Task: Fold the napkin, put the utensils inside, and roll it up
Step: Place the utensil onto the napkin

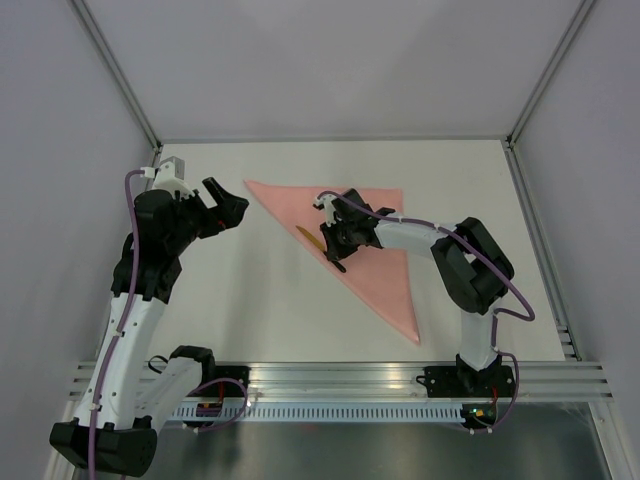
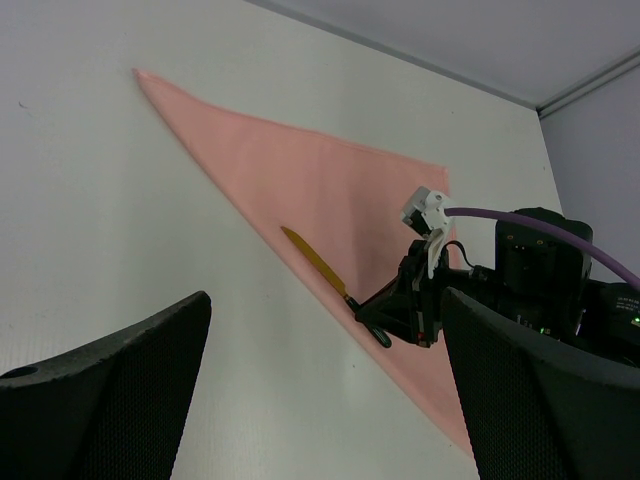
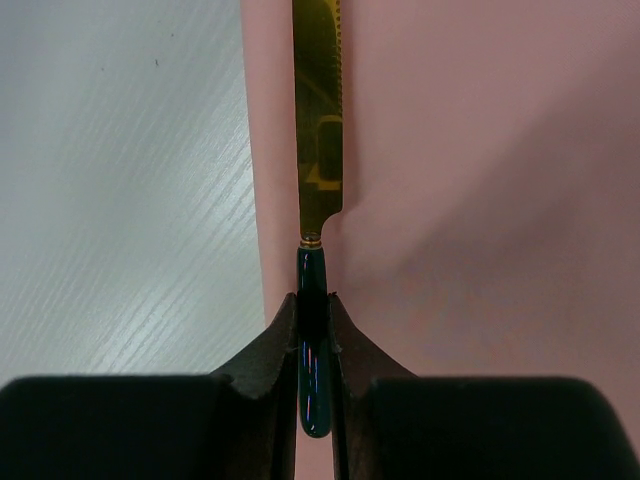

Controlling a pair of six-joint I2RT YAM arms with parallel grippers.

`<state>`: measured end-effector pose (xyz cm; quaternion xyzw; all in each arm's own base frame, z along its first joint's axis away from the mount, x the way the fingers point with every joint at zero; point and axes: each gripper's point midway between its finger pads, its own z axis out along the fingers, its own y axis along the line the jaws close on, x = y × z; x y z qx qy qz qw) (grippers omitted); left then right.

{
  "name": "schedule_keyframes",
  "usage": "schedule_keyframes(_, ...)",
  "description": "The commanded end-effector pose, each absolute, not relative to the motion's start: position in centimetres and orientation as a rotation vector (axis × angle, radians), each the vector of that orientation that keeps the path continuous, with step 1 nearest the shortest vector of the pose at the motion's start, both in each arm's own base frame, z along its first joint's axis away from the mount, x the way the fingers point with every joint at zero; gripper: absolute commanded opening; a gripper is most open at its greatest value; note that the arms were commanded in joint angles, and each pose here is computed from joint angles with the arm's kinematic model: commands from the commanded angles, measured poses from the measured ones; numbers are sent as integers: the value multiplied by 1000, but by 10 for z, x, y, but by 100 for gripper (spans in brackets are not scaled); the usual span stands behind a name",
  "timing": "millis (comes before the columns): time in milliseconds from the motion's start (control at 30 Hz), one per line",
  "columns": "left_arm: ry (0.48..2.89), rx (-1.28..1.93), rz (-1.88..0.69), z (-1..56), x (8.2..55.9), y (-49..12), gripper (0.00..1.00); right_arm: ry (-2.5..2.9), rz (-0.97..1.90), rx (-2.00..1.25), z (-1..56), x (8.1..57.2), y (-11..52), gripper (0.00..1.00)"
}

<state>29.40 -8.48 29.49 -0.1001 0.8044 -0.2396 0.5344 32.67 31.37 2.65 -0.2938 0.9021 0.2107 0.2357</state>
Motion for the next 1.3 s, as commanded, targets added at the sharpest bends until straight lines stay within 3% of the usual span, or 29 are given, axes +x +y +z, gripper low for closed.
schedule_keyframes(0, 1889, -230, -575, 306, 292, -84, 100, 2494, 594, -790, 23, 322, 317, 1)
schedule_keyframes(900, 1897, -231, -567, 302, 293, -84, 100, 2527, 618, -810, 13, 315, 318, 1)
schedule_keyframes(1167, 1898, -233, -557, 302, 294, -82, 100, 2519, 622, -810, 18, 315, 319, 29)
schedule_keyframes(1267, 1897, -236, -551, 302, 295, -81, 100, 2511, 620, -810, 22, 317, 319, 34)
